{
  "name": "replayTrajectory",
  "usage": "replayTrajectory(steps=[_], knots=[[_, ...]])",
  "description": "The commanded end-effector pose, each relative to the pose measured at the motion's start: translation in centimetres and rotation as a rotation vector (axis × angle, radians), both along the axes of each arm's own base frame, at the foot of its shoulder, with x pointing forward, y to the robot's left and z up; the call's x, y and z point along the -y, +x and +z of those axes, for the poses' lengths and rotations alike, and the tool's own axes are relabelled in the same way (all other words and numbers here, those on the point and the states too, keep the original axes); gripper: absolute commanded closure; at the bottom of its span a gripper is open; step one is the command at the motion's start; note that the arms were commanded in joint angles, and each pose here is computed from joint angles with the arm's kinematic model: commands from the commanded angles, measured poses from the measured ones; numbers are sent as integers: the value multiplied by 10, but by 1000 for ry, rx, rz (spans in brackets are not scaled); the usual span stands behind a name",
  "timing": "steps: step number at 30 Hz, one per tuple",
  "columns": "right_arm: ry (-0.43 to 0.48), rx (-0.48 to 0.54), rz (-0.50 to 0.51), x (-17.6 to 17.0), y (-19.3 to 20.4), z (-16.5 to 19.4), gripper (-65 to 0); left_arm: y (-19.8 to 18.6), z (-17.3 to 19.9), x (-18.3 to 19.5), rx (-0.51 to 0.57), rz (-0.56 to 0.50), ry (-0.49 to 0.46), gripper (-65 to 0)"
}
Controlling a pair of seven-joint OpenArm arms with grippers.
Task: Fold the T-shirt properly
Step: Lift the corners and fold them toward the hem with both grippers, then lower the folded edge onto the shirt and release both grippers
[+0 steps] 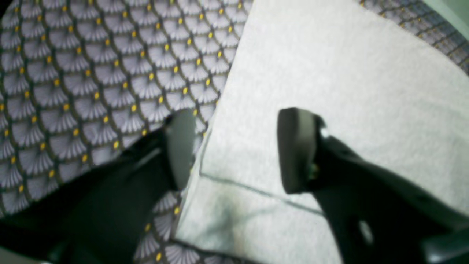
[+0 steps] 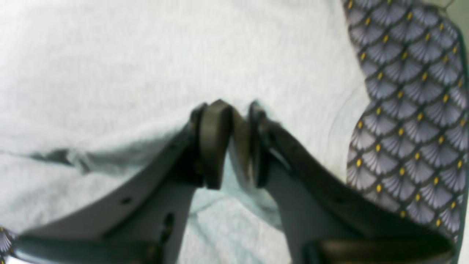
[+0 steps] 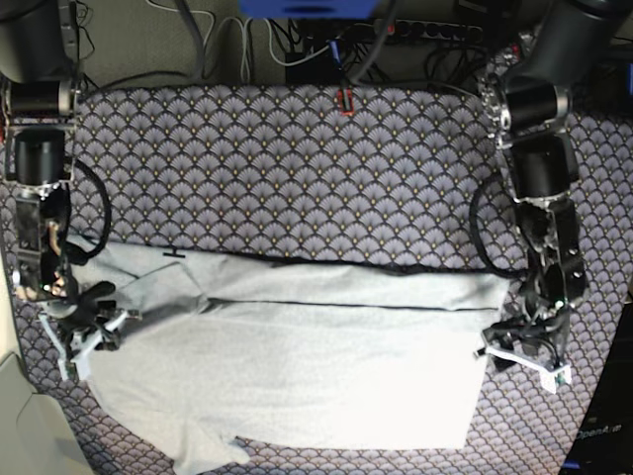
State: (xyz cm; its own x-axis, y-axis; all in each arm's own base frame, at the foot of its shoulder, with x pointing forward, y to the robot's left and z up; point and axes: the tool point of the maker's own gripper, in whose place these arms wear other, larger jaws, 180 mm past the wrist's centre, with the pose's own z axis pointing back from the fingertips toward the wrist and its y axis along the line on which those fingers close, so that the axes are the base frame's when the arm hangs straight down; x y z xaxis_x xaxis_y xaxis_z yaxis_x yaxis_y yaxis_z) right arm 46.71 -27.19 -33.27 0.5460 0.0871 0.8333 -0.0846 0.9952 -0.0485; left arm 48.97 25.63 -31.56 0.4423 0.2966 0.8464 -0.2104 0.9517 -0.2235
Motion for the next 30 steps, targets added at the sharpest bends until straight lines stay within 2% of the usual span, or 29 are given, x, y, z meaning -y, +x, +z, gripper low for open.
replayTrajectory(steps=[1, 5, 7, 10, 17, 22, 30], knots=[[-10, 66, -9, 8, 11, 24, -179, 14, 36, -13, 86, 12, 29, -394], [-29, 58, -24, 20, 6, 22, -227, 7, 29, -20, 58, 19, 28, -418], [-33, 40, -24, 22, -2, 13, -229, -6, 8, -20, 19, 19, 29, -418], [-40, 29, -26, 25, -6, 10, -229, -21, 5, -19, 24, 13, 50, -418], [4, 1, -149, 64, -47, -11, -232, -59, -27, -7, -20, 1, 57, -418], [-27, 25, -121, 58, -61, -6, -233, -63, -49, -2, -71, 0, 28, -418], [-55, 3, -98, 55, -80, -14, -233, -64, -67, 1, -46, 30, 9, -418]])
